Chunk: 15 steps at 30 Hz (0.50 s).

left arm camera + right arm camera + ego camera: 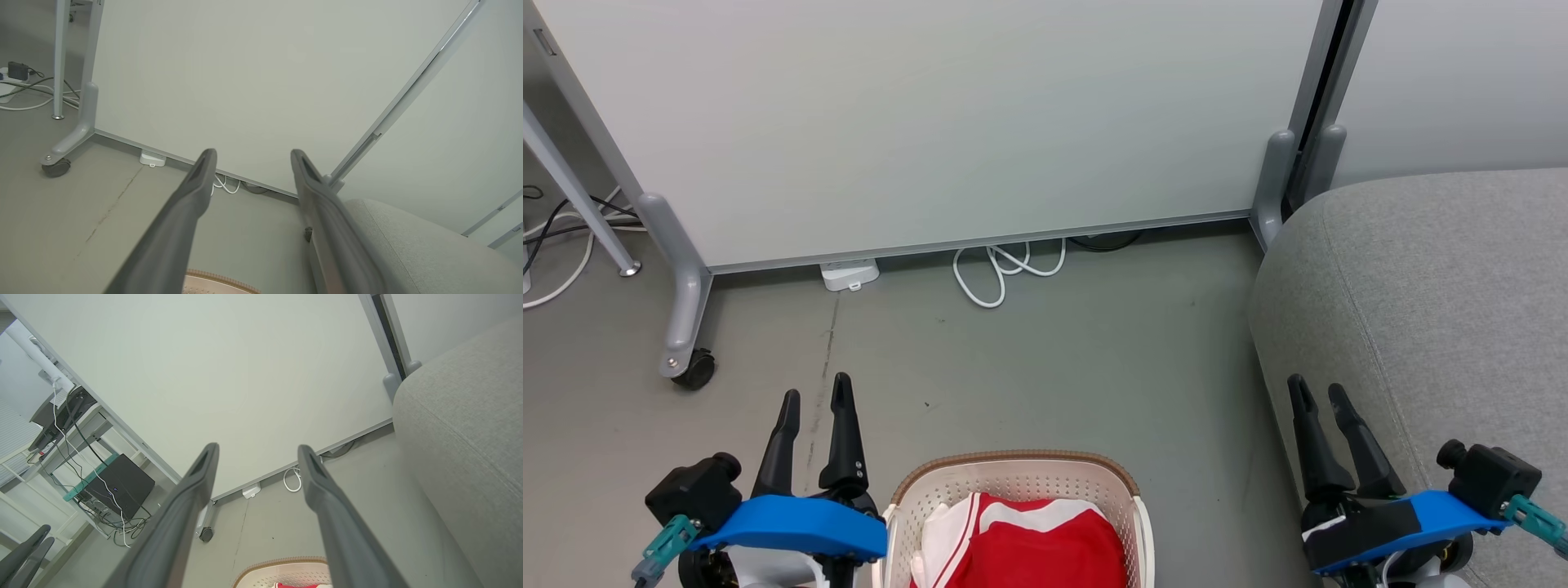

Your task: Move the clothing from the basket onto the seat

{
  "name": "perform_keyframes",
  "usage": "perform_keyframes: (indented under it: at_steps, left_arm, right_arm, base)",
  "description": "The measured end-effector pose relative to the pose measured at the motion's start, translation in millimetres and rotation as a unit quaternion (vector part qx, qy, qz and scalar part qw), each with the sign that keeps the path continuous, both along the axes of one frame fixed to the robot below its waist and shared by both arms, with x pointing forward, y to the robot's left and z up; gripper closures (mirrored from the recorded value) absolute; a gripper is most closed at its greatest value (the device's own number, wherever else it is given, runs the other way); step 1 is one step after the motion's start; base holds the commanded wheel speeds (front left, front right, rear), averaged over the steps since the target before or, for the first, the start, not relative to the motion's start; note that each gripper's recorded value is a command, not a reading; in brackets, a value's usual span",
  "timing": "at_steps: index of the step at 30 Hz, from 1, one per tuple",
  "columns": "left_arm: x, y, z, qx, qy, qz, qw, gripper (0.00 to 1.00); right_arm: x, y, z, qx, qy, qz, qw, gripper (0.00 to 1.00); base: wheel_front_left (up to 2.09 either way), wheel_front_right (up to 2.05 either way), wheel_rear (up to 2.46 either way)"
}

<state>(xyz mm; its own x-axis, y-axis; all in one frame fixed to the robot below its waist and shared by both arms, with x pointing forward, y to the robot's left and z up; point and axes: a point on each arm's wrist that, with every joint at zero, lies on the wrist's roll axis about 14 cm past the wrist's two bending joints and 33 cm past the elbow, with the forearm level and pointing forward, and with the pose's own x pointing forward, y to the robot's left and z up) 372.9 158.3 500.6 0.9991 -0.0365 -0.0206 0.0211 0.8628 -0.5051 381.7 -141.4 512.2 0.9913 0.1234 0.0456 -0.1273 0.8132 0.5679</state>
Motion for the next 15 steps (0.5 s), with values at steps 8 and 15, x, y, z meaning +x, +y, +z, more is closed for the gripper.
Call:
perform_keyframes:
  at_steps: [8,15]
  left_arm:
    - [-1.0,-4.1,4.1,0.046,-0.013,-0.005,0.999,0.0]
    - [-1.6,-7.6,5.4,0.083,-0.022,-0.01,0.996,0.0]
  right_arm:
    - [-0.6,6.7,3.0,-0.042,-0.015,0.009,0.999,0.0]
    - [-1.0,12.6,4.2,-0.076,-0.026,0.018,0.997,0.0]
  base:
    - [0.0,0.0,0.0]
    - [0.0,0.0,0.0]
